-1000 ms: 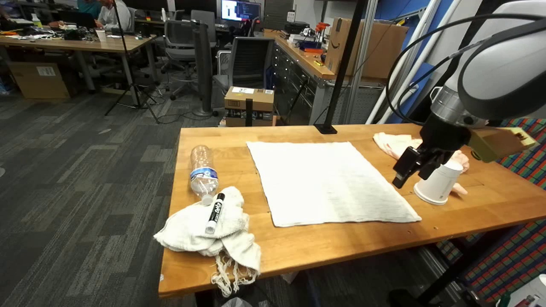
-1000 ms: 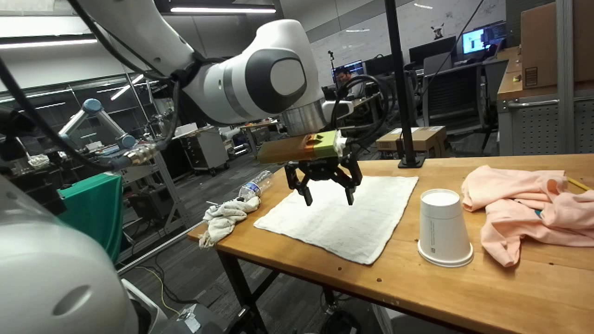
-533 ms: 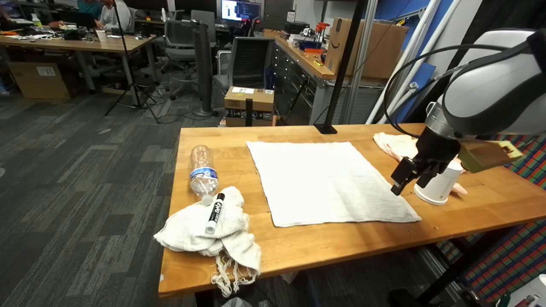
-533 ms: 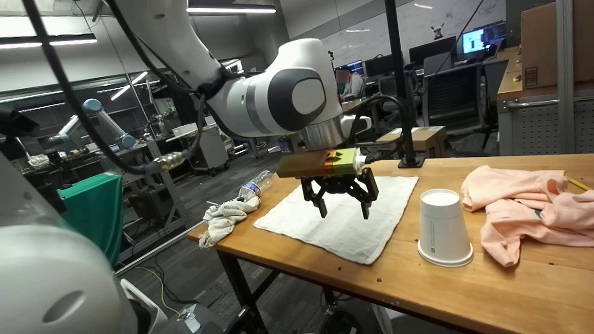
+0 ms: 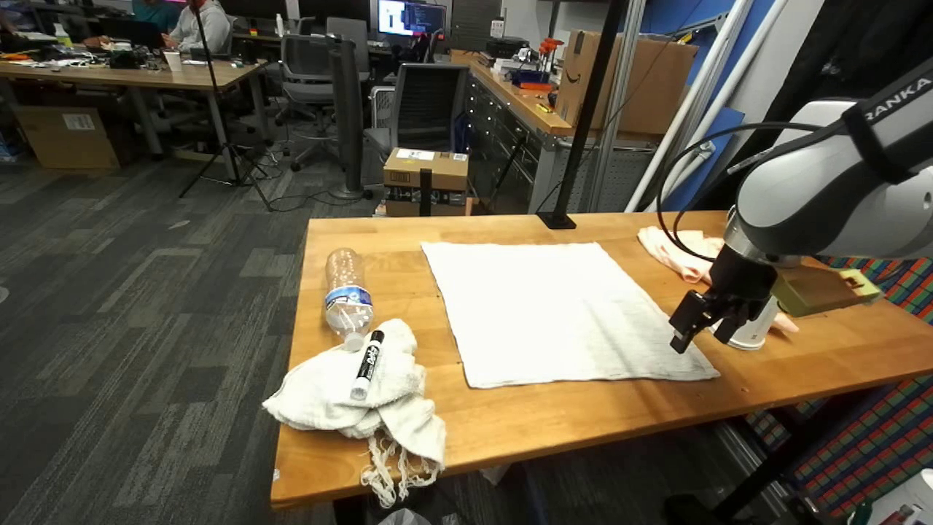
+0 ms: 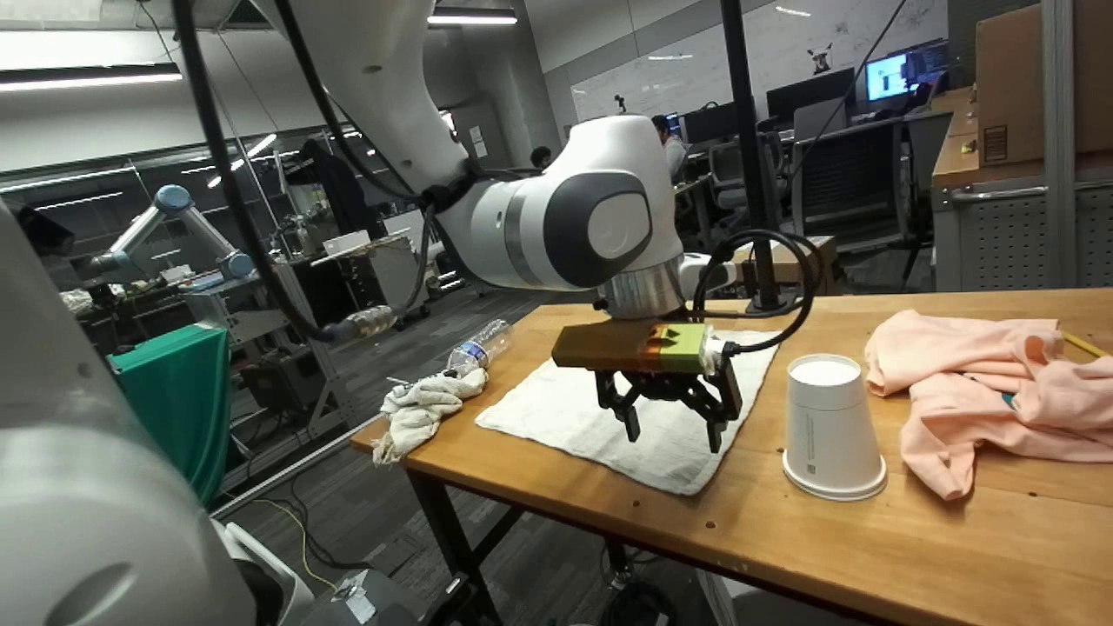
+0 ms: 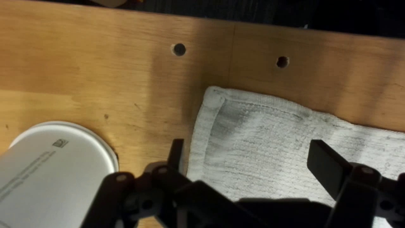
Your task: Fold the cloth
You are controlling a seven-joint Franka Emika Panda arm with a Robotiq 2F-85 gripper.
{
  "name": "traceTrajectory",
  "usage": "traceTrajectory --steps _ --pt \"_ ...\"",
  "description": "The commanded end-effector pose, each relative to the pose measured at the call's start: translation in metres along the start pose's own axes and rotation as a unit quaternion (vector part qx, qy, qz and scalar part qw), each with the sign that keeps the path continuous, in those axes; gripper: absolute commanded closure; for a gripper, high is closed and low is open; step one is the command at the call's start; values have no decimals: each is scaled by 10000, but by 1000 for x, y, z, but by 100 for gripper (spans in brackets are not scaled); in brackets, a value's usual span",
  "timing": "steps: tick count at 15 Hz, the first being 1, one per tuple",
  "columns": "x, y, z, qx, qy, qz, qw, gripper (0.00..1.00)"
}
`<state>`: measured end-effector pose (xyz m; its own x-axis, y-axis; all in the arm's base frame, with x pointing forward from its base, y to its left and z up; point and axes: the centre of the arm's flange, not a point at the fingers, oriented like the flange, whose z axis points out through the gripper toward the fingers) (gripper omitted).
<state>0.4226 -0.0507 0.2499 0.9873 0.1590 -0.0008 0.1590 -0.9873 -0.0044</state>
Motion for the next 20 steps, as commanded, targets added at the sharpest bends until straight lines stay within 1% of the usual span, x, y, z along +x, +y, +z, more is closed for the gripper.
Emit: traceTrajectory --steps 1,5,13,14,15,16,17,20 --pt "10 13 13 145 -6 68 9999 0" --pt "11 16 26 230 -118 107 9996 0" --pt "15 14 41 224 -291 80 9993 0" --pt "15 14 42 225 -294 85 9993 7" --pt "14 14 41 226 -297 95 9993 26" --pt "15 16 41 224 -289 119 9993 32" --pt "15 17 41 221 -287 148 9992 41" --pt "17 17 39 211 -294 180 9992 64"
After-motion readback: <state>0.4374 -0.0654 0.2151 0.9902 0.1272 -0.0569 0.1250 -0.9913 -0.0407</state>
